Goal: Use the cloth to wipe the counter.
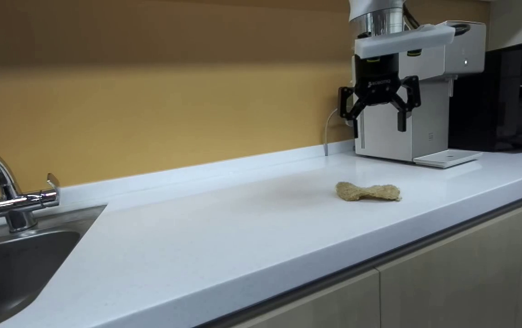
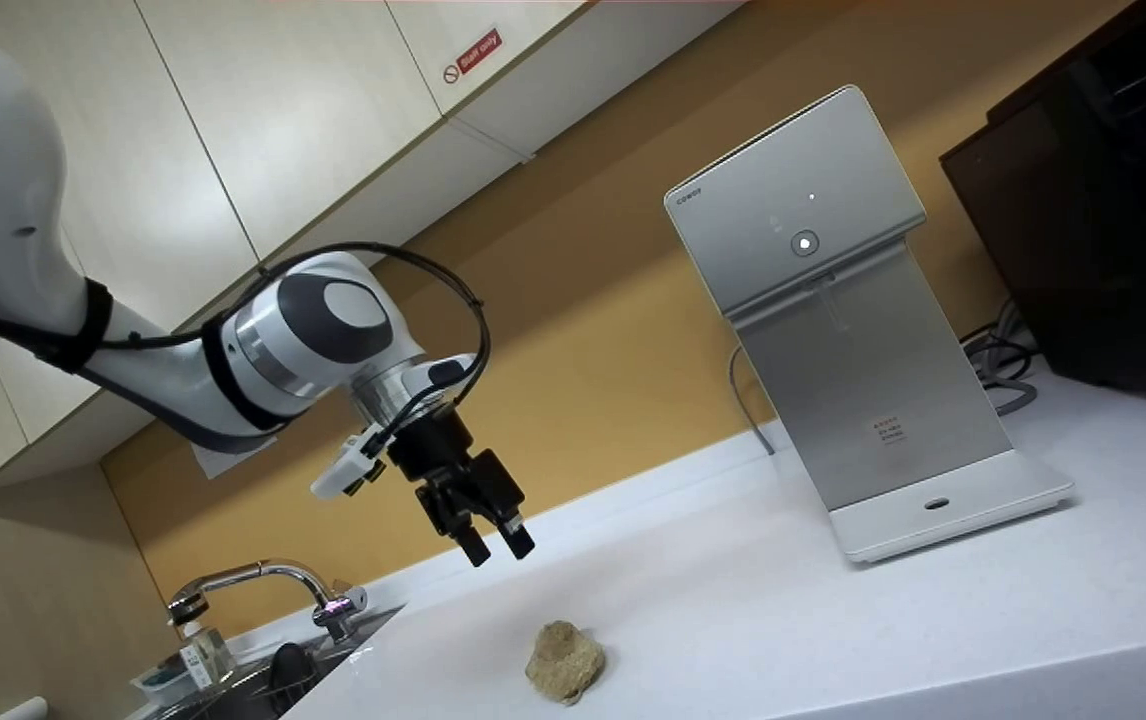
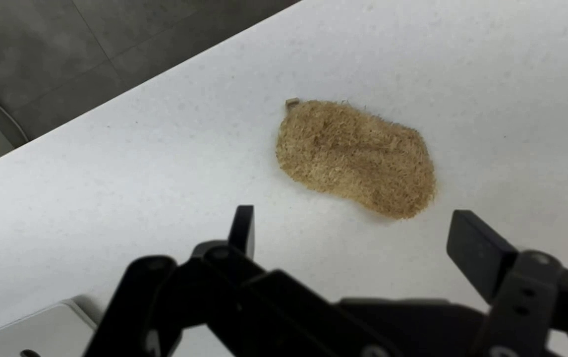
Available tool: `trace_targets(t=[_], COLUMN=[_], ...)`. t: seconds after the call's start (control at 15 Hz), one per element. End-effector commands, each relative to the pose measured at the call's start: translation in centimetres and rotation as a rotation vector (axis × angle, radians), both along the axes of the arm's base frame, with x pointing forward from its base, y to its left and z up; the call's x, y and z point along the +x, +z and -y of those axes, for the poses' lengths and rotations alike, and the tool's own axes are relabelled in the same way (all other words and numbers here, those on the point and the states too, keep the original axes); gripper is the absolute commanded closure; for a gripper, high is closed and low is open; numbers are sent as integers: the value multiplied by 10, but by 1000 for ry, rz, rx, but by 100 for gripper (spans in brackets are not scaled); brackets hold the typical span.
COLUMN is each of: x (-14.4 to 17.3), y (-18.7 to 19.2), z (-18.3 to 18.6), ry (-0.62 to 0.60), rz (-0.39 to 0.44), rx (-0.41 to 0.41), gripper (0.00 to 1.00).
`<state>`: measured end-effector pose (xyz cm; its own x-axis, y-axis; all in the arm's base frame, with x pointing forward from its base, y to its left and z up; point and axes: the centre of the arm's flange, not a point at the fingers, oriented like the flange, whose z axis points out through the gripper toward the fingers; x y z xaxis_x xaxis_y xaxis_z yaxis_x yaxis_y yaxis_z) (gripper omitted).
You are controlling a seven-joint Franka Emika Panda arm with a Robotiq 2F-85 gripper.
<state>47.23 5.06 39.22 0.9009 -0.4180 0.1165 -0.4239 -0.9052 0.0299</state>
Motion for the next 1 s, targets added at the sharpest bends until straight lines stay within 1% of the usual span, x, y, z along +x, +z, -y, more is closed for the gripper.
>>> trace_targets(t=[0.0, 0.33, 0.4, 0.47, 0.6, 0.67, 0.73, 0.93], x=[15, 27, 29, 30, 32, 34, 35, 39], y=[-35, -79, -86, -91, -98, -100, -101, -104], z=[-9, -9, -6, -5, -1, 1, 2, 4], ry=[42, 35, 24, 16, 2, -9, -22, -41], rz=[-29, -66, -69, -68, -61, -49, -31, -2], rx=[31, 45, 50, 54, 62, 68, 73, 91], gripper=[0, 0, 3, 25, 29, 36, 45, 66])
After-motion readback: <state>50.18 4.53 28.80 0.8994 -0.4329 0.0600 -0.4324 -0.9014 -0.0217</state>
